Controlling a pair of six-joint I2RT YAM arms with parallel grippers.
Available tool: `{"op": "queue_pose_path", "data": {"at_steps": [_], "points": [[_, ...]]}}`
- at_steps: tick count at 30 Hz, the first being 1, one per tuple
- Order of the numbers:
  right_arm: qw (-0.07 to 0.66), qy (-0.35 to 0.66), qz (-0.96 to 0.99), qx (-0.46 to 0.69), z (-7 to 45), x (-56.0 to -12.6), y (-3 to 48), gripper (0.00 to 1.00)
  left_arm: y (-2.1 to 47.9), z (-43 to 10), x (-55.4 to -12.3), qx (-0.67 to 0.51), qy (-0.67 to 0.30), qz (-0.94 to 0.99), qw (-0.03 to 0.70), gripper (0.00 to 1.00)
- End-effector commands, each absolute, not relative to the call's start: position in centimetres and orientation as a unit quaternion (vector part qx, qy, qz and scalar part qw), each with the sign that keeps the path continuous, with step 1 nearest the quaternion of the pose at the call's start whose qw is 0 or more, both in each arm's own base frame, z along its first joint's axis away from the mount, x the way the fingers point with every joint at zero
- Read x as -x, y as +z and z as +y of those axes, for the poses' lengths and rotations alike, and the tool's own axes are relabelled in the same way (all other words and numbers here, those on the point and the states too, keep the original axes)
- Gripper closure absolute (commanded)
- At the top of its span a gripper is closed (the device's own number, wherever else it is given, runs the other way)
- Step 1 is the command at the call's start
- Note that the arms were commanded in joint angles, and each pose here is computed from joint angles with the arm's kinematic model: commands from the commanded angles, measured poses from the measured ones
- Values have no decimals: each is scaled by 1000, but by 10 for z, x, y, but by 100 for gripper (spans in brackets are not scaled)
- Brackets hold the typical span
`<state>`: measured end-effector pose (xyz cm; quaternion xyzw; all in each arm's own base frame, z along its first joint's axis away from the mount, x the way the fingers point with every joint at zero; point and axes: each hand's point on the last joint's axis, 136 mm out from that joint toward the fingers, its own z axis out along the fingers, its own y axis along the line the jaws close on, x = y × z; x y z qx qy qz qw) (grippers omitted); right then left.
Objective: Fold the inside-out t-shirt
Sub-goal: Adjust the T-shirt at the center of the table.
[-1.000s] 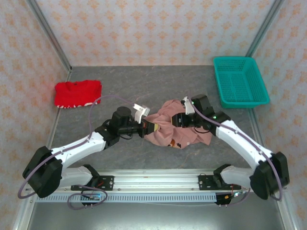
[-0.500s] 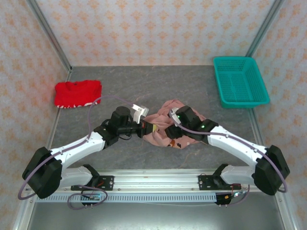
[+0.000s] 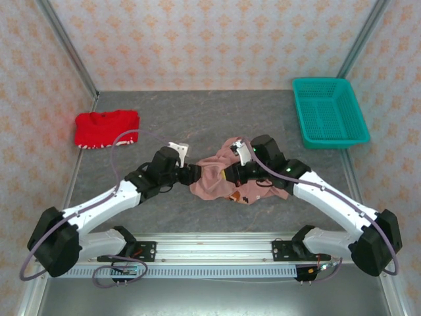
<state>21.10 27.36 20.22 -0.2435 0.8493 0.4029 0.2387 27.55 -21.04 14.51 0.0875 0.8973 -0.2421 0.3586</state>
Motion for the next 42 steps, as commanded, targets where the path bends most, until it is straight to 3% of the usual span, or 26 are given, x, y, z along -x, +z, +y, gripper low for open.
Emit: {"op": "queue_pose_path", "data": {"at_steps": [1,4,8,10,12,17,21,27,28,35,40,42], "points": [[216,481,821,221,291,-211,232,100,168,-203,-257,-101,-214,890,389,43],[205,473,829,215,290,-219,221,100,179,-219,-237,-136,-248,877,389,46],[206,471,834,204,286,-224,218,100,177,-244,-230,-180,-280,868,369,71],[207,471,833,204,286,-224,218,100,171,-255,-236,-186,-280,872,356,77],[210,467,834,203,284,-224,217,100,164,-262,-245,-187,-272,876,352,78],[213,462,837,201,279,-222,213,100,156,-280,-271,-179,-262,879,355,58],[212,458,840,200,277,-221,205,100,147,-287,-298,-155,-259,880,366,60],[230,423,853,201,259,-220,197,100,157,-301,-322,-146,-333,853,374,95],[230,410,860,199,254,-222,194,100,165,-304,-319,-158,-351,844,373,100],[276,267,912,144,215,-254,177,99,221,-305,-241,-252,-492,763,336,100],[296,248,910,150,211,-262,185,90,241,-293,-203,-281,-521,741,316,100],[304,220,917,139,202,-268,188,80,245,-291,-196,-289,-529,733,317,100]]}}
